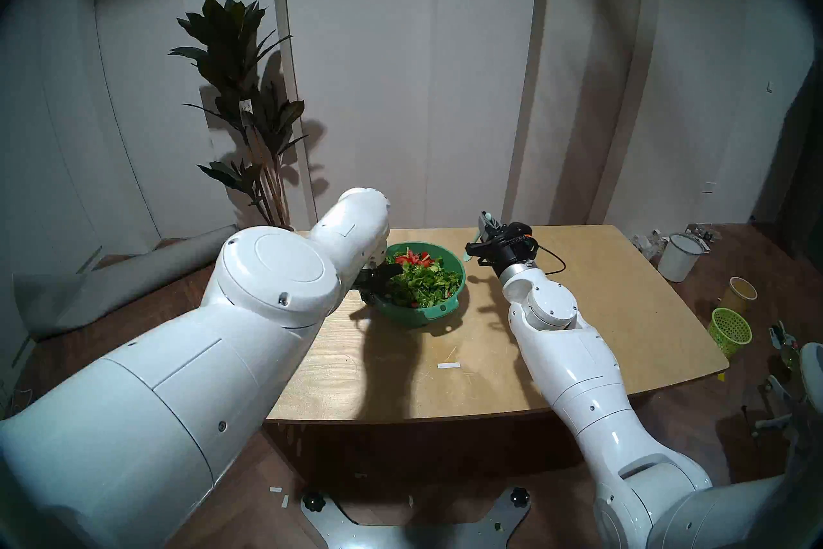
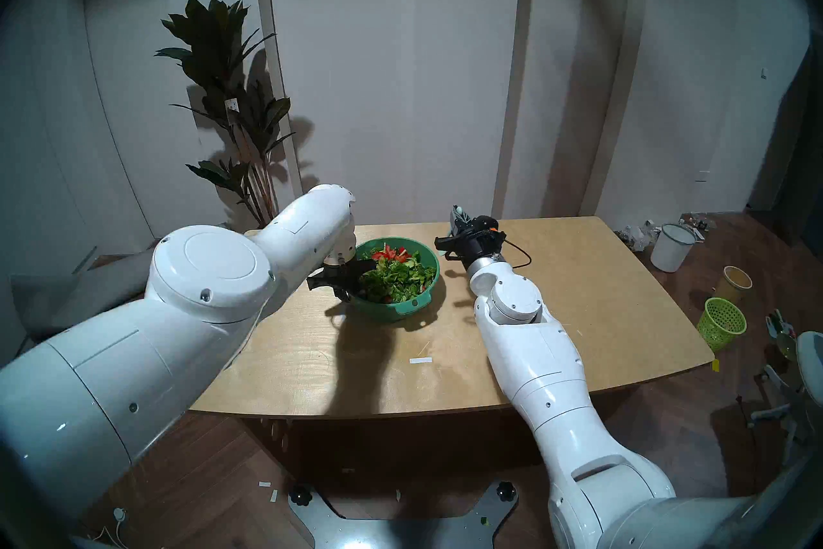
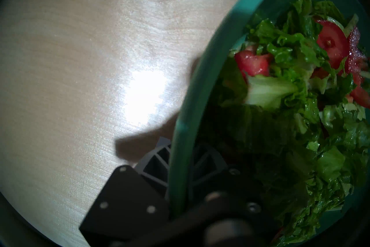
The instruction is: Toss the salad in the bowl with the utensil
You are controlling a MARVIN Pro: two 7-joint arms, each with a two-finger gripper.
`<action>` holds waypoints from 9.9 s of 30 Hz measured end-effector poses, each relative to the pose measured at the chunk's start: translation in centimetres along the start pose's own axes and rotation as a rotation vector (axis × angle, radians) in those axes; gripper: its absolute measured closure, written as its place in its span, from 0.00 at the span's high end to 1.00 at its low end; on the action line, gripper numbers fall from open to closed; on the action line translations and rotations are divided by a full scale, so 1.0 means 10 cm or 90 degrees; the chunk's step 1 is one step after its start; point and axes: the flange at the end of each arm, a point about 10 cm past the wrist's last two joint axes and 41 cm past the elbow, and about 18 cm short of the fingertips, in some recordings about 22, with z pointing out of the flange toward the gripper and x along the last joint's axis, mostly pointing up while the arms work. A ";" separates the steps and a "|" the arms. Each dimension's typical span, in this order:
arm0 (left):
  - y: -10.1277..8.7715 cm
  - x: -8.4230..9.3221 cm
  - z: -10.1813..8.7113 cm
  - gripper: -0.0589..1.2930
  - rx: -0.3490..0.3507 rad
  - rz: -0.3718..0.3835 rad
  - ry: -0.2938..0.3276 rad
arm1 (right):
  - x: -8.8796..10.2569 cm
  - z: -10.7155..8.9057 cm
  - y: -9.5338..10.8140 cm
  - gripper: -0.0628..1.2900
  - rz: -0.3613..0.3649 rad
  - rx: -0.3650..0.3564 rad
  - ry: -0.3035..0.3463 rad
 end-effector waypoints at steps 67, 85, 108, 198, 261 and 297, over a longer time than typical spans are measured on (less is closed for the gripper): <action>0.00 -0.01 0.00 0.11 0.002 0.000 -0.002 | 0.43 0.29 0.08 0.02 -0.125 0.260 -0.199; 0.01 -0.01 0.00 0.11 0.002 0.001 -0.002 | 0.05 0.00 -0.01 0.02 -0.084 0.285 -0.242; 0.01 -0.01 -0.01 0.11 0.002 0.001 -0.002 | -0.25 -0.42 0.28 0.03 0.079 0.132 -0.188; -0.15 0.08 -0.01 0.10 0.030 -0.003 0.011 | -0.33 -0.62 -0.68 0.03 0.220 0.111 -0.206; -0.14 0.08 -0.02 0.10 0.030 -0.002 0.009 | 0.96 0.31 -0.06 0.02 -0.461 0.295 -0.193; -0.14 0.08 -0.02 0.10 0.028 -0.004 0.007 | 0.35 0.73 -0.61 0.02 -0.689 0.433 -0.220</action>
